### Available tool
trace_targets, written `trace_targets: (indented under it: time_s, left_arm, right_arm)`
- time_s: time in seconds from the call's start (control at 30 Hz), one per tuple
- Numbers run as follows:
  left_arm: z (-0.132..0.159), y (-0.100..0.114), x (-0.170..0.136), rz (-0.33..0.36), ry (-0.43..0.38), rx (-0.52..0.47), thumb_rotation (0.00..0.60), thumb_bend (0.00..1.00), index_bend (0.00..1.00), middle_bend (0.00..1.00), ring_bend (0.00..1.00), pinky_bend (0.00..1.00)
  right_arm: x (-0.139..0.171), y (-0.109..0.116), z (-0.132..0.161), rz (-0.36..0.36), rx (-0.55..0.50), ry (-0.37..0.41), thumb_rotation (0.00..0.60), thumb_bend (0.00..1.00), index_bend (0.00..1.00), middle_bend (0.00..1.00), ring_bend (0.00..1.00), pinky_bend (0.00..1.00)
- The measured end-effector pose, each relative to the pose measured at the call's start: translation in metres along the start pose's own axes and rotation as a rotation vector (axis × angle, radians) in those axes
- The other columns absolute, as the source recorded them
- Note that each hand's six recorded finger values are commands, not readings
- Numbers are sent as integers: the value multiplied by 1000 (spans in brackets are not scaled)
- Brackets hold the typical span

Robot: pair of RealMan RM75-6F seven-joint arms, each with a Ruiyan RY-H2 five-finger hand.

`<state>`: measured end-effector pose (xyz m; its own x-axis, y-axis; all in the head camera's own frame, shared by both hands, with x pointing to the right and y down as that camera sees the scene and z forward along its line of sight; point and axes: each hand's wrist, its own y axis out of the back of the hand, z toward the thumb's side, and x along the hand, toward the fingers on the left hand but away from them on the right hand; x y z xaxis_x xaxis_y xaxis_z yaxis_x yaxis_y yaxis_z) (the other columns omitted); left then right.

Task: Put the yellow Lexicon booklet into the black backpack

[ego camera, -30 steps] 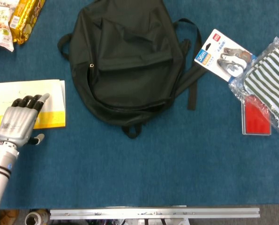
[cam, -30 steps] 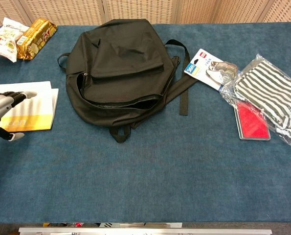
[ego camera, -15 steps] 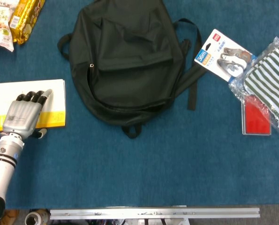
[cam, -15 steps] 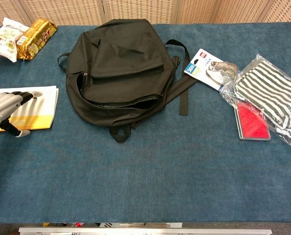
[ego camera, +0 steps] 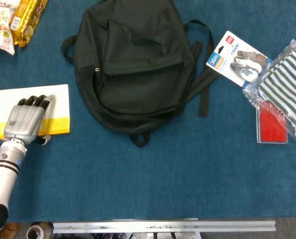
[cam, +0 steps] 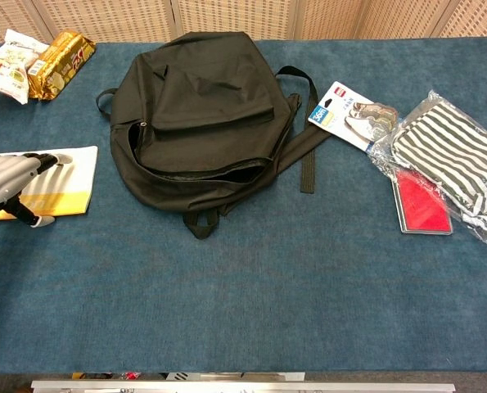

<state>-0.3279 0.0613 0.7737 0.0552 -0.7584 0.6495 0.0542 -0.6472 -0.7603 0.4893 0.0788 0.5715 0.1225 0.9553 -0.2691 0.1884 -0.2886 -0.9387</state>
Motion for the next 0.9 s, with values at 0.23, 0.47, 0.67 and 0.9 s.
trace_targets:
  time_s: [0.23, 0.47, 0.67, 0.9]
  left_arm:
    - [0, 5, 3, 28, -20, -56, 600, 245, 184, 229, 166, 155]
    - [-6, 14, 8, 74, -22, -111, 600, 331, 251, 309, 243, 156]
    - [-13, 22, 13, 120, -1, -140, 600, 422, 340, 369, 298, 156]
    - [-24, 24, 18, 157, 50, -151, 600, 435, 373, 404, 319, 207]
  right_arm:
    - [1, 1, 0, 1, -6, -5, 600, 89, 290, 330, 220, 350]
    - [2, 1, 0, 3, -9, -9, 600, 90, 290, 330, 220, 350]
    - [3, 1, -2, 5, -11, -14, 600, 89, 290, 330, 220, 350]
    - [3, 3, -2, 5, -16, -16, 600, 89, 290, 330, 220, 350]
